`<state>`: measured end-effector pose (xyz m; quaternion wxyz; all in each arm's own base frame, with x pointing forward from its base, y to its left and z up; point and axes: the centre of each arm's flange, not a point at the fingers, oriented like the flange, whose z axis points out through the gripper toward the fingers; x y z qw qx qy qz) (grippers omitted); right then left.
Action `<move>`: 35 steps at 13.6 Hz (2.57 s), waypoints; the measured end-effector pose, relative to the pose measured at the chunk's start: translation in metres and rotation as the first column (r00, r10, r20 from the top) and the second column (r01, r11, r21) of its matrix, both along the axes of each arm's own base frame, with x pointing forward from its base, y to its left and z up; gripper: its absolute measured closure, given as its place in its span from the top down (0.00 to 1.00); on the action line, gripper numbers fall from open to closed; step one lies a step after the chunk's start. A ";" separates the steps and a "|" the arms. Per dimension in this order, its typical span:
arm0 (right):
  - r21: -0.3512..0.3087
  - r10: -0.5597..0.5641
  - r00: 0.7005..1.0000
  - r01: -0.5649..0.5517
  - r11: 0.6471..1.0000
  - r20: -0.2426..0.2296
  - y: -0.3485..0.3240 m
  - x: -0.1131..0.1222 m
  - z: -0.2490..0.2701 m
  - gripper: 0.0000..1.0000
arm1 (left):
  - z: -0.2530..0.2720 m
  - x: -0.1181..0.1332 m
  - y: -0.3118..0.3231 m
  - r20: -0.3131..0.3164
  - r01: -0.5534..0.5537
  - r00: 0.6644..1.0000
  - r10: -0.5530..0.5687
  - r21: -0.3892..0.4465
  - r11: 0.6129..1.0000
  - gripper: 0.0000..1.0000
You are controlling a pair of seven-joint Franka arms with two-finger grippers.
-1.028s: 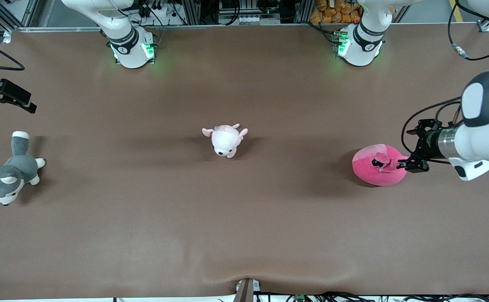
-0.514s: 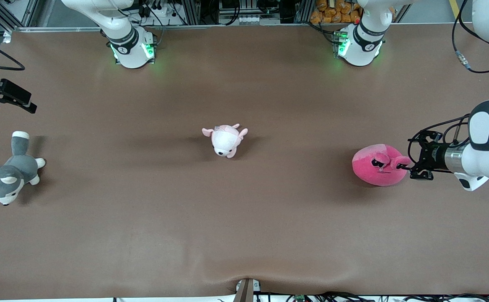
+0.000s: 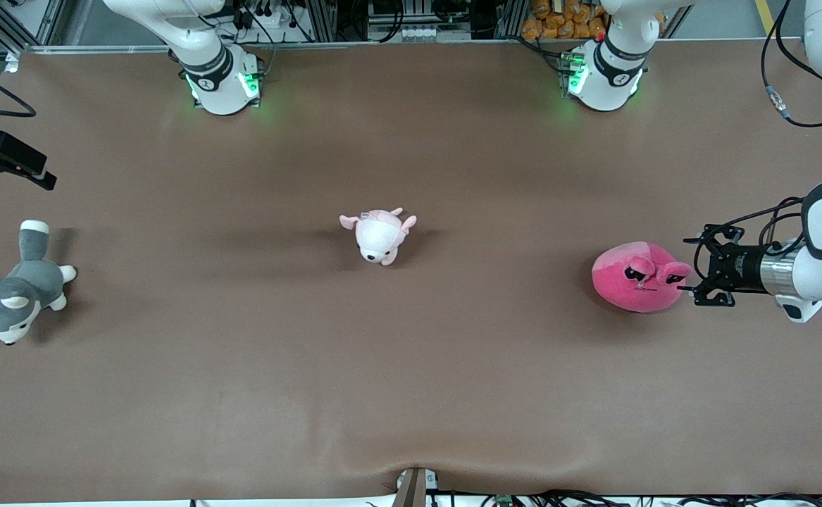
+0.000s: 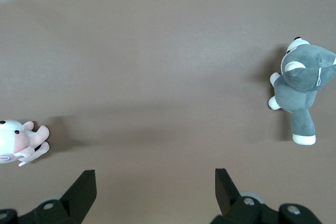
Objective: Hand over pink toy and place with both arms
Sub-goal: 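Close the left gripper on the pink plush toy's tail, then lift the pink toy with the left gripper while the right gripper reaches over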
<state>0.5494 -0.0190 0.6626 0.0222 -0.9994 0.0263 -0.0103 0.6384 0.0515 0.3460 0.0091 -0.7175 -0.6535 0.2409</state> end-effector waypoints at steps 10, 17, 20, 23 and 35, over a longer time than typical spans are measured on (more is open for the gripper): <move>0.041 -0.009 1.000 0.010 0.999 -0.029 -0.004 -0.006 0.005 1.00 | -0.009 0.005 -0.002 0.038 0.078 0.996 -0.076 -0.051 0.996 0.14; 0.051 -0.105 0.993 0.108 0.993 -0.061 -0.060 -0.017 0.009 1.00 | 0.037 0.021 -0.023 0.085 -0.018 0.996 0.034 -0.183 0.983 0.10; 0.053 -0.087 0.992 0.092 0.994 -0.091 -0.053 -0.020 0.007 1.00 | 0.065 0.024 -0.050 0.056 -0.093 0.993 0.108 -0.226 0.970 0.10; 0.030 -0.009 0.995 0.012 0.999 -0.096 -0.009 -0.016 0.006 1.00 | 0.103 0.027 -0.107 0.006 -0.189 0.981 0.195 -0.229 0.955 0.10; 0.166 0.095 0.993 -0.081 0.983 -0.077 0.021 0.055 -0.081 1.00 | 0.185 -0.023 -0.398 -0.045 -0.444 0.894 0.446 -0.229 0.866 0.10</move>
